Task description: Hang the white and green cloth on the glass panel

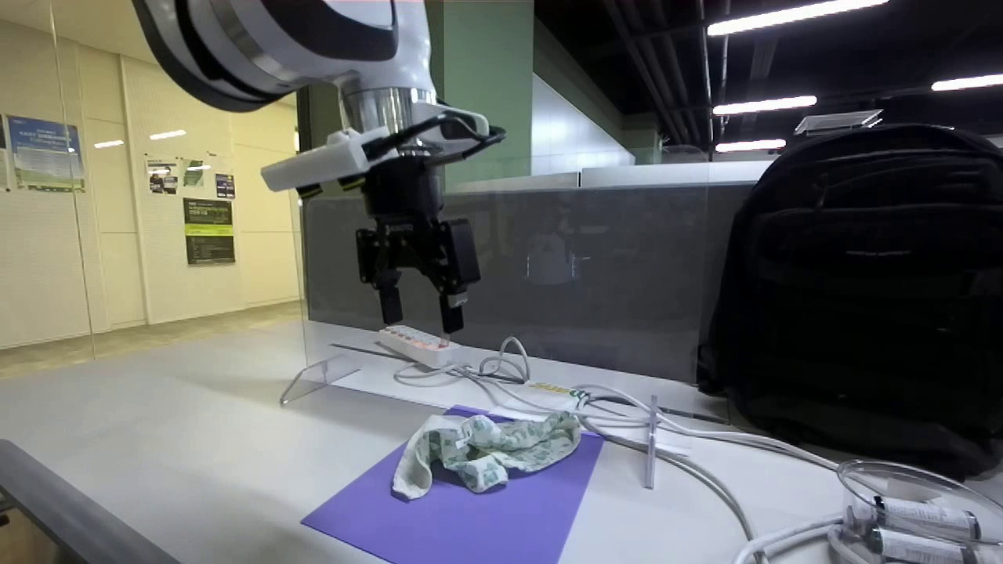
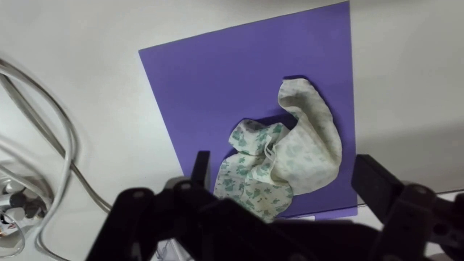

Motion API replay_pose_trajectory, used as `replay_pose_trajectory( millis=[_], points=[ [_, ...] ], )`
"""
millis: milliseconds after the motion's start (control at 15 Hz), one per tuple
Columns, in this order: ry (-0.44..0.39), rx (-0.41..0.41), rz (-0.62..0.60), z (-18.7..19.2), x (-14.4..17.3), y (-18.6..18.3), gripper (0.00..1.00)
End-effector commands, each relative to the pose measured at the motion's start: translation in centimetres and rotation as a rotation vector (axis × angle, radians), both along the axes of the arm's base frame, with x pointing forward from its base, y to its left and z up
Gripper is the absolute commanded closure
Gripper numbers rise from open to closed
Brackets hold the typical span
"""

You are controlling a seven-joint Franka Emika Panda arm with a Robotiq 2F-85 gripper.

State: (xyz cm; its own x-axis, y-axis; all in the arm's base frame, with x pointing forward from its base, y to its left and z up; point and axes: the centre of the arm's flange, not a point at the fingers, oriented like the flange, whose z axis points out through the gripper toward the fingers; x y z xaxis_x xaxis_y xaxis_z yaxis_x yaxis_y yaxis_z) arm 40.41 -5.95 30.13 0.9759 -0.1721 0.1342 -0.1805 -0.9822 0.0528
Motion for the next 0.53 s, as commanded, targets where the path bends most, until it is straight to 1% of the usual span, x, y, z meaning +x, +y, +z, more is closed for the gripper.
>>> replay_pose_trajectory(
  millis=[0, 200, 467],
  points=[
    [-0.017, -0.036, 0.015, -2.3, 2.5, 1.6, 0.0],
    [-0.006, -0.032, 0.013, -3.8, 3.9, 2.0, 0.0],
    [0.061, 0.002, -0.018, -6.1, 5.4, 0.9, 0.0]
  ],
)
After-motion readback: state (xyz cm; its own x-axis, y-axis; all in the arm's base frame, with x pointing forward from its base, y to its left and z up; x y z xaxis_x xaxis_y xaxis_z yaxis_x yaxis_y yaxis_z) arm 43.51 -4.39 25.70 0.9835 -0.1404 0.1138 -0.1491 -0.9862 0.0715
